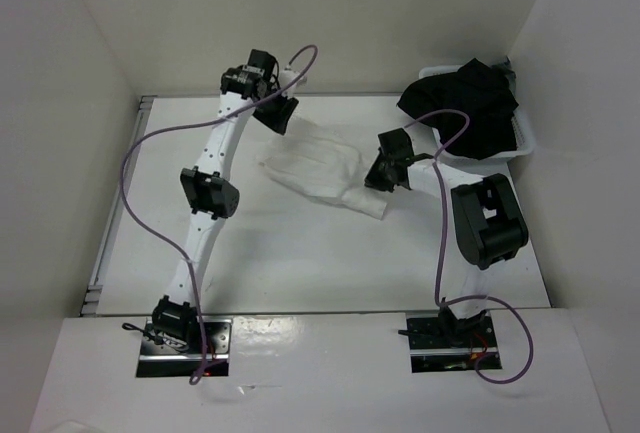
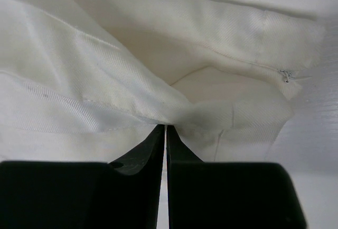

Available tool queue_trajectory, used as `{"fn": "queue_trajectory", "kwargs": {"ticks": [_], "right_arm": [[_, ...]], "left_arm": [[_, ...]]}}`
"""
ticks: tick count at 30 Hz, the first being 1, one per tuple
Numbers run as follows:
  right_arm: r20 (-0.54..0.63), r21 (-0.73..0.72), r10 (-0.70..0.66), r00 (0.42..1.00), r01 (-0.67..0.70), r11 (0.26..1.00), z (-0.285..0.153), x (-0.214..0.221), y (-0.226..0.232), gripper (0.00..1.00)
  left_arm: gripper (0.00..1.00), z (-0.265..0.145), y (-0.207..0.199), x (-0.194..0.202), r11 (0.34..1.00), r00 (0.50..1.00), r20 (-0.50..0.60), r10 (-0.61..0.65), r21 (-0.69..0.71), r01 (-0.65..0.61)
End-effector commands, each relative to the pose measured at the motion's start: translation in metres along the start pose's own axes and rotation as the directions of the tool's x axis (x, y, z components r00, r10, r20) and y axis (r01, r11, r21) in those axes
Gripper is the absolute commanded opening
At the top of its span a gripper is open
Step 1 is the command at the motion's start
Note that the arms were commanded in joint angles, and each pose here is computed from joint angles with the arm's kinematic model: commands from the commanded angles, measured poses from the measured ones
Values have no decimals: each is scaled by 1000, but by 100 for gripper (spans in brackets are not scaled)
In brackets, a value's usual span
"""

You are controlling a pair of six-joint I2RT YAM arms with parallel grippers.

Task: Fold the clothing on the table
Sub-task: Fold the skirt

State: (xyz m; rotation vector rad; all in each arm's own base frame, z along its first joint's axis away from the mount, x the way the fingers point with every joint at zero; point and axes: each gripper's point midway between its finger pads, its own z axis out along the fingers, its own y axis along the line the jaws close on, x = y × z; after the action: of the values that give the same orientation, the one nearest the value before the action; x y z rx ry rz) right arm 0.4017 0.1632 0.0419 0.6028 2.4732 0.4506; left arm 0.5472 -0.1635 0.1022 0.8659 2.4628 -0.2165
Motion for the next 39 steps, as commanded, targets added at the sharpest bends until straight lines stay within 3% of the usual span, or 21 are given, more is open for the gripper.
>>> {"fn": "queue_trajectory", "kwargs": {"ticks": [1, 5, 9, 10, 11, 13, 14, 15, 16, 17, 18, 19, 21, 25, 29, 31, 32, 35, 39], "right_arm": [[66, -12, -16, 998, 17, 1000, -13, -17, 3, 8], [62, -14, 9, 998, -8, 1000, -9, -16, 0, 8], [69, -22, 9, 998, -8, 1000, -11, -17, 1, 8], [69, -22, 9, 998, -8, 1000, -11, -17, 1, 8], [77, -30, 10, 997, -8, 1000, -12, -21, 4, 8], [75, -44, 1, 997, 2, 999, -13, -22, 9, 9], [75, -44, 1, 997, 2, 999, -13, -22, 9, 9], [82, -52, 1, 997, 3, 999, -14, -26, 12, 9], [75, -59, 1, 997, 3, 998, -15, -24, 14, 9], [75, -59, 1, 997, 3, 998, -15, -24, 14, 9], [75, -59, 1, 997, 3, 998, -15, -24, 14, 9], [75, -59, 1, 997, 3, 998, -15, -24, 14, 9], [88, -72, 2, 996, 4, 997, -19, -29, 19, 9], [102, -84, -6, 995, 15, 996, -29, -35, 24, 9], [172, -100, -13, 985, 30, 995, -52, -49, 33, 14], [225, -98, -51, 973, 74, 992, -69, -57, 46, 22], [242, -104, -54, 969, 81, 991, -77, -59, 52, 37], [270, -149, -115, 956, 160, 976, -99, -56, 80, 59], [216, -187, -224, 950, 266, 946, -86, -14, 123, 66]], "left_arm": [[59, -153, -45, -85, 998, 943, 327, 61, 1, -65], [66, -266, -87, -92, 993, 884, 457, 97, 16, -118], [70, -331, -110, -75, 978, 842, 503, 195, -33, -206], [70, -318, -111, -61, 977, 872, 444, 203, -27, -214], [71, -333, -112, -50, 972, 867, 443, 229, -59, -226], [71, -319, -96, -36, 972, 885, 405, 228, -138, -188], [71, -284, -105, 28, 969, 929, 282, 238, -126, -211], [71, -275, -105, 30, 945, 889, 341, 306, -221, -241], [71, -313, -105, 60, 900, 845, 385, 370, -374, -224], [82, -300, -111, 85, 876, 833, 369, 413, -409, -254], [85, -263, -125, 124, 868, 842, 309, 442, -384, -315], [88, -268, -129, 130, 867, 830, 335, 445, -394, -305], [92, -265, -138, 145, 904, 862, 346, 371, -347, -250], [95, -229, -140, 136, 942, 907, 329, 264, -290, -169], [95, -215, -144, 115, 956, 881, 413, 231, -264, -127], [95, -210, -149, 108, 965, 862, 460, 211, -241, -107], [96, -207, -149, 108, 966, 858, 472, 203, -239, -97], [98, -202, -149, 101, 971, 836, 522, 173, -230, -57], [99, -206, -131, 100, 966, 834, 539, 119, -258, 29]]}}
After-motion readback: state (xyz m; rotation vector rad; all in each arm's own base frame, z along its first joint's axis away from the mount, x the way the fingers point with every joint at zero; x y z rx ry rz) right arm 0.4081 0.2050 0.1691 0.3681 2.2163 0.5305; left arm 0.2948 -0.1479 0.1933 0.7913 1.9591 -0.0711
